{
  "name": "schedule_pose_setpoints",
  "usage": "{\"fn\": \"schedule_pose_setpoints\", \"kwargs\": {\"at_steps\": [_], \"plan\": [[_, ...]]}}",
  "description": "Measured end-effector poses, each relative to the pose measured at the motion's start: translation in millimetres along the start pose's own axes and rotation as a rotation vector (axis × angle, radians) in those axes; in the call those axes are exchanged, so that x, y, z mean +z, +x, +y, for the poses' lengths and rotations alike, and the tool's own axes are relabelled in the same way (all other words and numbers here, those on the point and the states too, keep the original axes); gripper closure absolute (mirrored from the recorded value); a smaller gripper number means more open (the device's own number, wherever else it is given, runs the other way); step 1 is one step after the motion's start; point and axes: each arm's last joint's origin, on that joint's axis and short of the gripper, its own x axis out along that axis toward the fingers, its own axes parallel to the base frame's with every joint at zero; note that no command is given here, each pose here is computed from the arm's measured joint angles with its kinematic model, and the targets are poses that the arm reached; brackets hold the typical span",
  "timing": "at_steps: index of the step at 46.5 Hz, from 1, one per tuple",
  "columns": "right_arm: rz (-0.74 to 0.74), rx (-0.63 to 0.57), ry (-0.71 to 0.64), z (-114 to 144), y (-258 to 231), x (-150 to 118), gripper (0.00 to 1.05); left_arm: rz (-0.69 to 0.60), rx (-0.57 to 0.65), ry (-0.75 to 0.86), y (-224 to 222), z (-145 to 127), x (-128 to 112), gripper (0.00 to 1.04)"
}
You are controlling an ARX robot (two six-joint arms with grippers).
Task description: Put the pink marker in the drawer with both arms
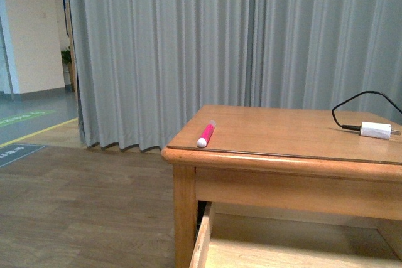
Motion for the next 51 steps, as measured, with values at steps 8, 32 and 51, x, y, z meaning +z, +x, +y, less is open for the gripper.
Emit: {"fn": "schedule_pose_setpoints", "kwargs": {"at_steps": [8,32,51], "plan": [[0.0,0.0,0.0,0,0,0,0.08,-0.01,-0.133,-0.038,3,-32,35,0.06],[0.0,0.0,0.0,0,0,0,0.08,0.036,-0.252,0.058,154,-117,121,0.06],[0.0,0.0,0.0,0,0,0,0.08,0.219,-0.291,0.122,256,-178,121,0.06]]}}
